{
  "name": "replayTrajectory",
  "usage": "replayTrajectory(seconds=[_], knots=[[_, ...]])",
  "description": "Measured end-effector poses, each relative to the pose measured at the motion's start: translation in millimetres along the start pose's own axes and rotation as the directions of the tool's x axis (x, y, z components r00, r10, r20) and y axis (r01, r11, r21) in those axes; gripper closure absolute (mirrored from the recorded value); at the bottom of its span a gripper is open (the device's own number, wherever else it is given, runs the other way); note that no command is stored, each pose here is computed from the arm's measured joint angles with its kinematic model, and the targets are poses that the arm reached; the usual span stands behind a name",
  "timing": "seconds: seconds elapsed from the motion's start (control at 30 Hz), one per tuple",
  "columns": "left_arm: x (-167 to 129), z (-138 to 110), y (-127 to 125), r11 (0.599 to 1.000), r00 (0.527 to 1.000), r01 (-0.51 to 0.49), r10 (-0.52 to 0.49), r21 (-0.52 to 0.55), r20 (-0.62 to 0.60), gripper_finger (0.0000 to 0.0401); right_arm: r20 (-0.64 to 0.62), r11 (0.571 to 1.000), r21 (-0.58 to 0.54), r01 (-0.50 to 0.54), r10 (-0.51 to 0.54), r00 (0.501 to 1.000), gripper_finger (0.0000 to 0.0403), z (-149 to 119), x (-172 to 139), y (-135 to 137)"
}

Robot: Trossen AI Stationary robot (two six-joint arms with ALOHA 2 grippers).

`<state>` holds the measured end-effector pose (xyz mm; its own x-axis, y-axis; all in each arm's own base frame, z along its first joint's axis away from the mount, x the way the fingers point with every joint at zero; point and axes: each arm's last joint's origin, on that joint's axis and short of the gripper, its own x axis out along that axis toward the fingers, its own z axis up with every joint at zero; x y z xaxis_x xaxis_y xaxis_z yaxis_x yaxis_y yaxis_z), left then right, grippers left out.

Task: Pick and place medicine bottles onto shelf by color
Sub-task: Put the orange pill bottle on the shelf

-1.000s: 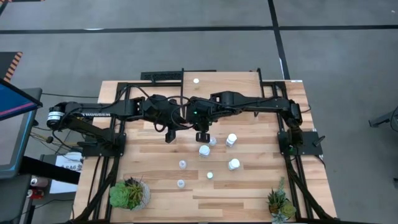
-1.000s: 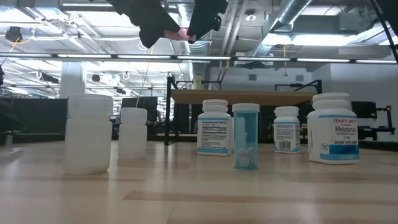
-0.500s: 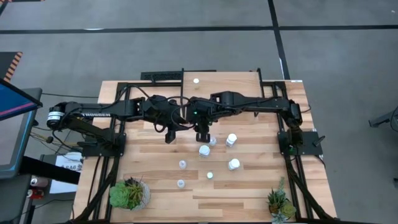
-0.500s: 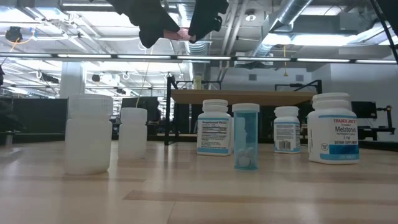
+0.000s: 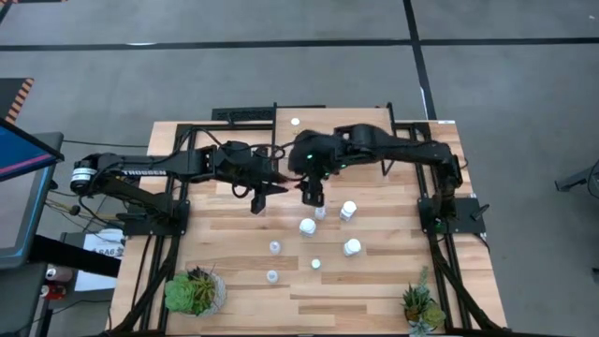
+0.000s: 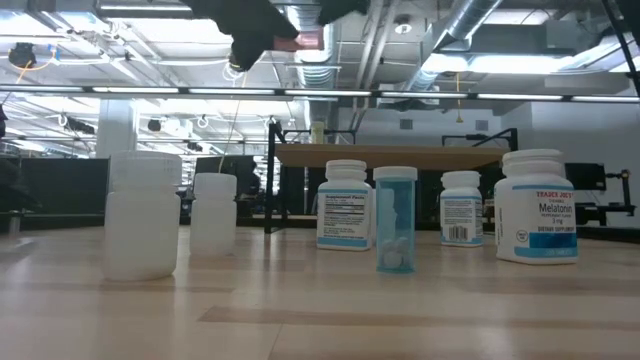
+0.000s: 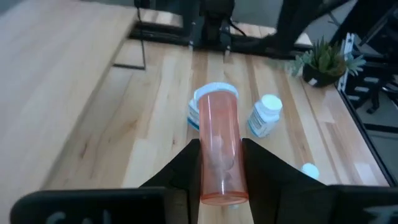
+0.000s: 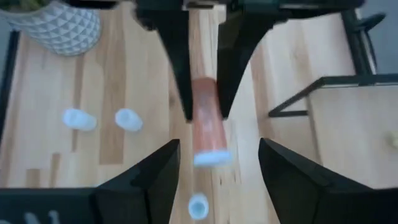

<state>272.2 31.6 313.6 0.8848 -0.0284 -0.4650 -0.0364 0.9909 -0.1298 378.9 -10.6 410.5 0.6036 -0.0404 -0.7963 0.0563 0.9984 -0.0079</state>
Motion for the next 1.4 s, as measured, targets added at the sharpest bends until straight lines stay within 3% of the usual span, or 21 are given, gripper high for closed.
replayTrajectory(seconds=[0.27,0.43,0.73,1.4], knots=[[-22,46,2,0.995,0.988,-0.033,0.018,0.097,0.153,0.0325,0.198,1.000,0.005,-0.003,0.002,0.980,0.0163,-4,-85,-2],[-40,74,-4,0.983,0.968,-0.049,0.004,0.177,0.251,0.0324,0.362,1.000,-0.007,-0.009,0.011,0.932,0.0163,-4,-120,-1],[-68,108,-16,0.962,0.929,-0.067,-0.037,0.265,0.369,0.0324,0.414,0.996,-0.088,0.027,0.012,0.910,0.0163,6,-113,0],[-69,106,-17,0.965,0.942,-0.058,-0.032,0.256,0.334,0.0324,0.470,0.994,-0.097,0.057,-0.005,0.883,0.0163,16,-108,-7]])
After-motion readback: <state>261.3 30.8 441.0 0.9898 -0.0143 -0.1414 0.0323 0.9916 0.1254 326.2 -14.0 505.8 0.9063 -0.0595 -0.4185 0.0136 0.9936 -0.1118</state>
